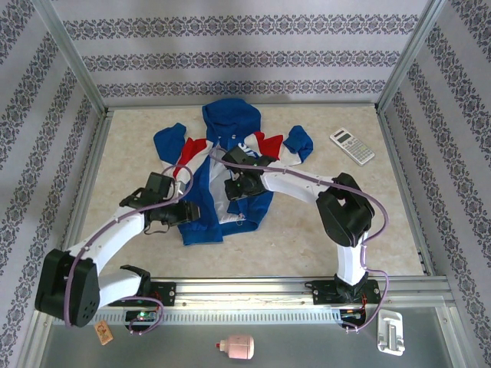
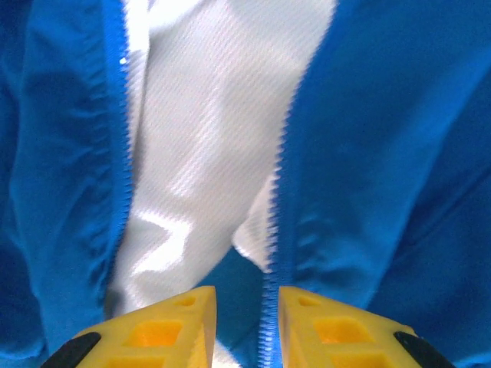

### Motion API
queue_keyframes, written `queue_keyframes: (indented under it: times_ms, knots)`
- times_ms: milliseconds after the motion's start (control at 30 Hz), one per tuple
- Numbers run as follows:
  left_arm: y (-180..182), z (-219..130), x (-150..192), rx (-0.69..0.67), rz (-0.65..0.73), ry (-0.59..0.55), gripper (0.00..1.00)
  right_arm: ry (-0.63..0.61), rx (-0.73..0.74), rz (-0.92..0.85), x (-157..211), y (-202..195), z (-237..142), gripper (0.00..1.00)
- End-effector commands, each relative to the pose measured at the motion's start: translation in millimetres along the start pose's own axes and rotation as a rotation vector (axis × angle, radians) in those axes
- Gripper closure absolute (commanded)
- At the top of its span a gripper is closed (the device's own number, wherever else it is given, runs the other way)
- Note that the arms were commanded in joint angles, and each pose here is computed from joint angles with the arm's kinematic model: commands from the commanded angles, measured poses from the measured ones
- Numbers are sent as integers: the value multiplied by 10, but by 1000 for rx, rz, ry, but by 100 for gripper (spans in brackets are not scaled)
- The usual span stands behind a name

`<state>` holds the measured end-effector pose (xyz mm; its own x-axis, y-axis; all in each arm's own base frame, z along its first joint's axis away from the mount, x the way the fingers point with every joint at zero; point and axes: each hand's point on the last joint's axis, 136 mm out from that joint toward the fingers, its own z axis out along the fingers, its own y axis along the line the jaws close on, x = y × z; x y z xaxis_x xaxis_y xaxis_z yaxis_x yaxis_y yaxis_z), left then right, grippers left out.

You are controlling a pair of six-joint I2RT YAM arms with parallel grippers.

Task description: Zip up the jacket

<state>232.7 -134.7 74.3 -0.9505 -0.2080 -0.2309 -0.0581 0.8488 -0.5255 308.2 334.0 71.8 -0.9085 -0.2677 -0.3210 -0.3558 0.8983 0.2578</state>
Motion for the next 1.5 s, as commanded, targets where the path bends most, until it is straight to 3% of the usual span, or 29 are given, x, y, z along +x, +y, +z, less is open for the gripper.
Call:
queue_keyframes:
  times_ms: [0,167,300,667,833,933,1167,1333,1467]
  knots:
    - [-116,58,219,58,-64,32,59,-8,-113,41,57,294,-32,72]
    - [-180,110,361,80,-77,26,57,19,-198,74,173,523,118,71]
    - [-265,81,362,36,-42,-21,50,29,-236,107,200,568,212,77]
    - [-530,483,377,-77,36,-52,39,24,-223,177,122,149,210,84]
    - [-417,683,325,-239,93,-39,34,60,-209,185,167,-3,341,85]
    - [-365,745,321,-285,104,-24,45,59,-207,192,196,-63,384,85]
    - [-572,436,211,-224,164,-73,100,69,-181,235,360,-323,484,85]
    - [-844,293,242,-57,177,-28,100,81,-164,265,467,-488,529,86]
    - [-1073,253,284,163,132,0,100,70,-180,268,450,-501,516,86]
